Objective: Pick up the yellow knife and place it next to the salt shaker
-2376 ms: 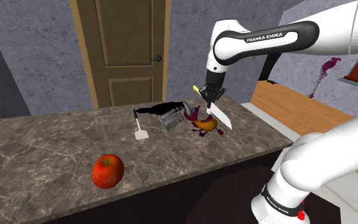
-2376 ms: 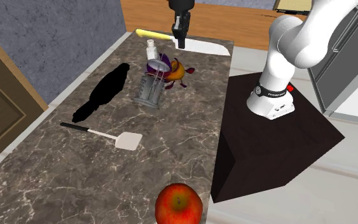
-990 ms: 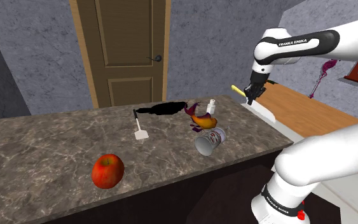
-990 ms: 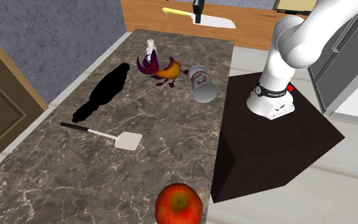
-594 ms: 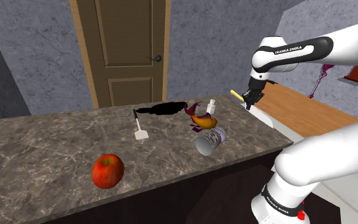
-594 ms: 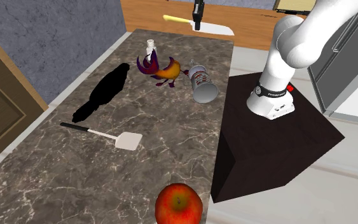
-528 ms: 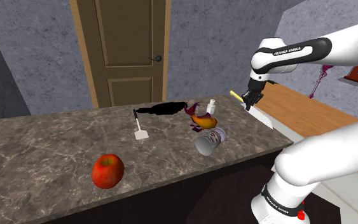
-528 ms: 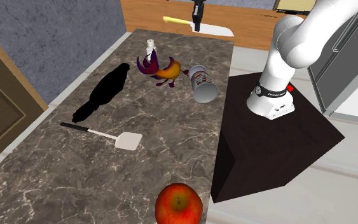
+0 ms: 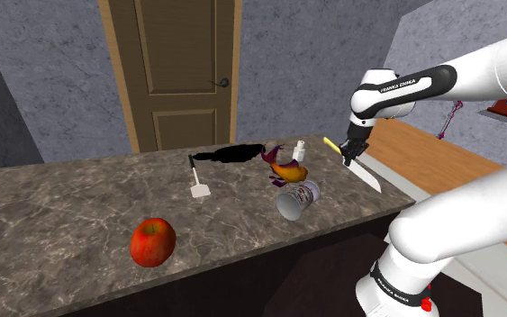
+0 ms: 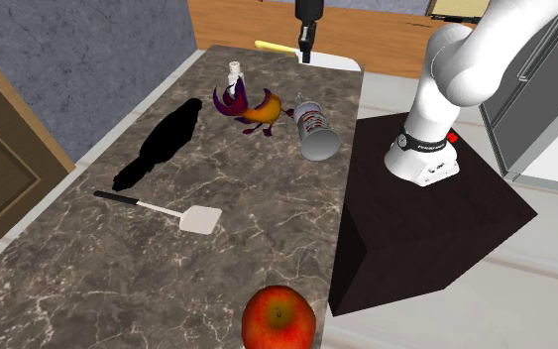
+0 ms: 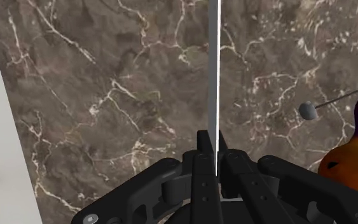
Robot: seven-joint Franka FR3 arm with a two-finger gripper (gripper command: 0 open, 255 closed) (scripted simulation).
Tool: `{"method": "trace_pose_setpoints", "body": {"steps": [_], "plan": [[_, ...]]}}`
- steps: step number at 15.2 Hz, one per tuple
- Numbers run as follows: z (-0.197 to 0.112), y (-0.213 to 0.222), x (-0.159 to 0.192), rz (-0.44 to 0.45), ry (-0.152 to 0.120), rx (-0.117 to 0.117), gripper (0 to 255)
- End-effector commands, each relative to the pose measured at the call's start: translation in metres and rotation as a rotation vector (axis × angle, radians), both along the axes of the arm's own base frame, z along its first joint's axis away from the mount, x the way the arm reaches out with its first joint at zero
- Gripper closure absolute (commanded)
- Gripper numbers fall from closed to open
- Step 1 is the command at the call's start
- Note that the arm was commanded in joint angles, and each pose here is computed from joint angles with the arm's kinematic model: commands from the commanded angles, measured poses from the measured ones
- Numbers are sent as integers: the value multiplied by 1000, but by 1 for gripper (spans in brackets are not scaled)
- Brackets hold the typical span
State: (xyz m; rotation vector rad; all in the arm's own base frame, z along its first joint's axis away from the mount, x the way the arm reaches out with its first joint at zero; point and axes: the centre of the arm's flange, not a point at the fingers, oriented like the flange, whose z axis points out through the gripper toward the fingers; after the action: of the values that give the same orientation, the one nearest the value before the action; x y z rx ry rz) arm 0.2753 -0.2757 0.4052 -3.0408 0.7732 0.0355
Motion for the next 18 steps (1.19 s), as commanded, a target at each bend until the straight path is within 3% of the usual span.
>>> {"method": "trace_pose_setpoints", "body": {"steps": [1,11,18], "plan": [[-10,1,0,0,0,0,255],[-63,1,0,0,0,0,255],[-63,1,0,0,0,0,255]]}}
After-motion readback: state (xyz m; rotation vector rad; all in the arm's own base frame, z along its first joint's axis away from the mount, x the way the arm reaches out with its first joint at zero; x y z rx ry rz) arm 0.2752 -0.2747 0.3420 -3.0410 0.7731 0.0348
